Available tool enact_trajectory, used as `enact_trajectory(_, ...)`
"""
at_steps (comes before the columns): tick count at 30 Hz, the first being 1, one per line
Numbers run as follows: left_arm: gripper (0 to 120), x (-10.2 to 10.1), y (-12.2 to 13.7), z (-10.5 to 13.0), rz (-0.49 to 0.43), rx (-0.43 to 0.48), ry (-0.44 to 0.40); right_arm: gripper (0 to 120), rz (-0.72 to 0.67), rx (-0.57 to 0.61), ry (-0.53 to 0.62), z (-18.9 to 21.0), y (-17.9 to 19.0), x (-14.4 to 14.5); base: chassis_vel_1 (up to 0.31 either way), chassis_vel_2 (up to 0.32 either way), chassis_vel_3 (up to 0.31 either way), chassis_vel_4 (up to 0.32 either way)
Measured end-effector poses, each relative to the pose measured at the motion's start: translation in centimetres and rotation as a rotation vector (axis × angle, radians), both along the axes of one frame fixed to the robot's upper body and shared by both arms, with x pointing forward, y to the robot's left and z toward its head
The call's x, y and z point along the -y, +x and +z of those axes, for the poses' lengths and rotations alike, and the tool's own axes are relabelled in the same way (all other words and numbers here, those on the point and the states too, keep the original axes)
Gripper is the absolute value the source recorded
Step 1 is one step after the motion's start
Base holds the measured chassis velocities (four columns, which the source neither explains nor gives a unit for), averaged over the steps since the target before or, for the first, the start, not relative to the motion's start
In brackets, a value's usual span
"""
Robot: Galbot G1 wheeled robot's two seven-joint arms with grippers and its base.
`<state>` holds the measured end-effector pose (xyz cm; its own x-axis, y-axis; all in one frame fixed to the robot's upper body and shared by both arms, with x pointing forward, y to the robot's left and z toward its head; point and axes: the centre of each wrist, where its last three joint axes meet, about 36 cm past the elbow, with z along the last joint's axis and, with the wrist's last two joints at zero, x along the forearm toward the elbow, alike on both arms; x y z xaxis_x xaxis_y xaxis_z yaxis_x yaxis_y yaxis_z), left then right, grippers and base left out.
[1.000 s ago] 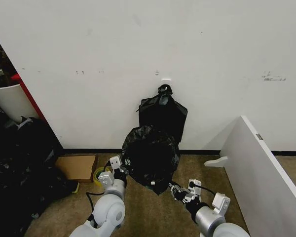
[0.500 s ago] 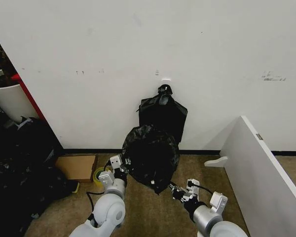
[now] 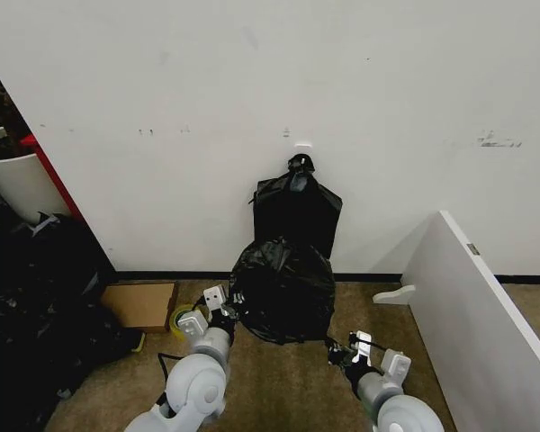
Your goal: Place the garbage bag over the trash bin.
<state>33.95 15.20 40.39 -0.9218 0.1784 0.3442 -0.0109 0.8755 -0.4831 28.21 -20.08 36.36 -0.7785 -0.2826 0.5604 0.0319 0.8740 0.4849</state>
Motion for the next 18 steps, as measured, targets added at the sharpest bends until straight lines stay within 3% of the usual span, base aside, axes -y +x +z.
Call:
enact_trajectory(7,0,0.2,-0.3,-0.4,-0.004,-0.017,0.003,1,0.006,0.027,-0.012,-0.1,-0.6,-0.1,0.0,0.0,0.0,0.0)
enact_trajectory(18,0,-0.3,1.2,-1.4,0.074,0.03,0.069,43,-0.013,0.06,-0.134,1.6,-3.2,0.8,0.0,0.0,0.0,0.0)
